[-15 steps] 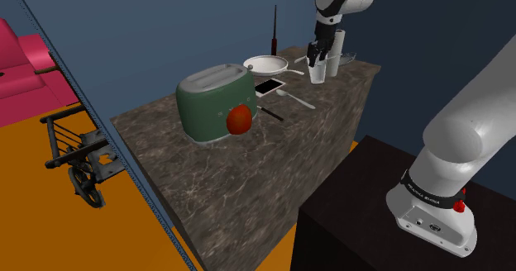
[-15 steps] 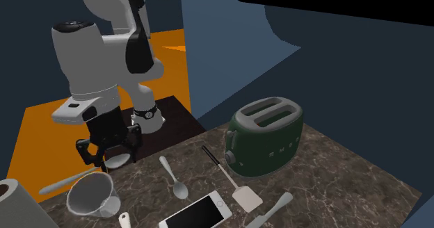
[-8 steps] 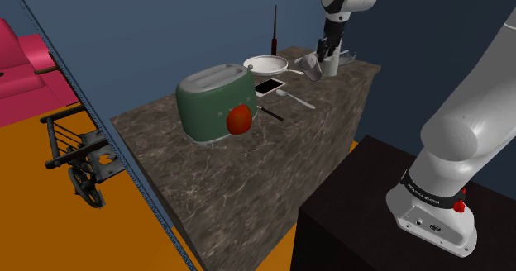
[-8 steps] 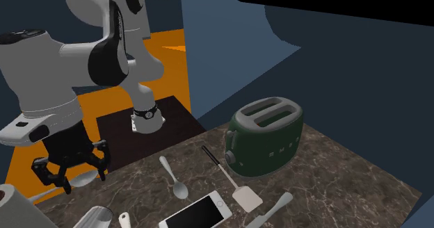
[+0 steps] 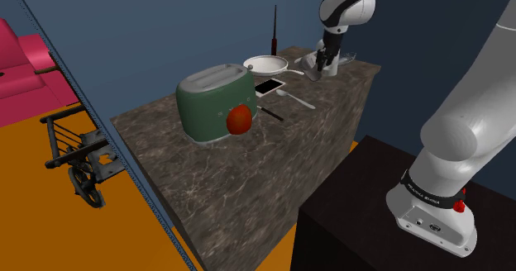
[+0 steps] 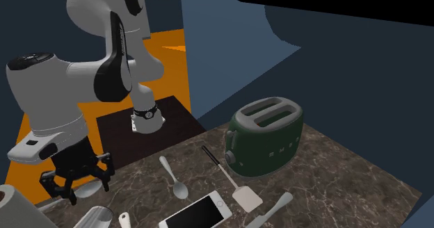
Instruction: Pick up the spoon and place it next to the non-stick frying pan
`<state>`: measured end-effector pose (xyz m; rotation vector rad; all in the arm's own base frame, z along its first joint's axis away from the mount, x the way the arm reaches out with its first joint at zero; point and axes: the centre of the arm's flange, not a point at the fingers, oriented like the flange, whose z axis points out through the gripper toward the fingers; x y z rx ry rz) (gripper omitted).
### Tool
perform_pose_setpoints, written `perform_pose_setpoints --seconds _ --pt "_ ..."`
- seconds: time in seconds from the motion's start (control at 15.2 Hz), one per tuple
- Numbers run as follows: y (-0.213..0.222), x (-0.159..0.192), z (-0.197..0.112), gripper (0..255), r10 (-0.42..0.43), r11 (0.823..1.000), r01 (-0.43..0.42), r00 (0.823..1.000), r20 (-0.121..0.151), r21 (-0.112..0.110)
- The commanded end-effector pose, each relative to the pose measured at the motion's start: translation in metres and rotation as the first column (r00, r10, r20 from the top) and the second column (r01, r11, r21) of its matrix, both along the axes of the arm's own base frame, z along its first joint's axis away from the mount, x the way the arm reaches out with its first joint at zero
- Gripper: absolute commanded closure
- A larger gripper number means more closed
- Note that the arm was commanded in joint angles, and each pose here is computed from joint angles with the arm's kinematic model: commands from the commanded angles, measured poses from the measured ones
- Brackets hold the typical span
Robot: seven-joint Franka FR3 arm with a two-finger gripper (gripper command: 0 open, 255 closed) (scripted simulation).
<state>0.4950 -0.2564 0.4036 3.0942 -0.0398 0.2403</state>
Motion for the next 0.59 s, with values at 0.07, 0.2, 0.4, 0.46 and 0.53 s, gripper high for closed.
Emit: perform_pose_setpoints --seconds 0.07,0.2,0.4,0.46,0.53 --pt "-0.001 -0.001 -0.015 255 0.0 1.0 0.0 1.0 0.001 0.0" --pt "-0.001 -0.001 -0.026 255 0.0 1.0 0.0 1.0 0.001 0.0" --pt "-0.001 -0.001 -0.042 255 0.0 1.0 0.0 1.0 0.001 0.0" --pt "-0.001 -0.001 -0.047 255 0.0 1.0 0.0 1.0 0.001 0.0" --pt "-0.001 -0.001 -0.052 255 0.0 1.0 0.0 1.0 0.001 0.0"
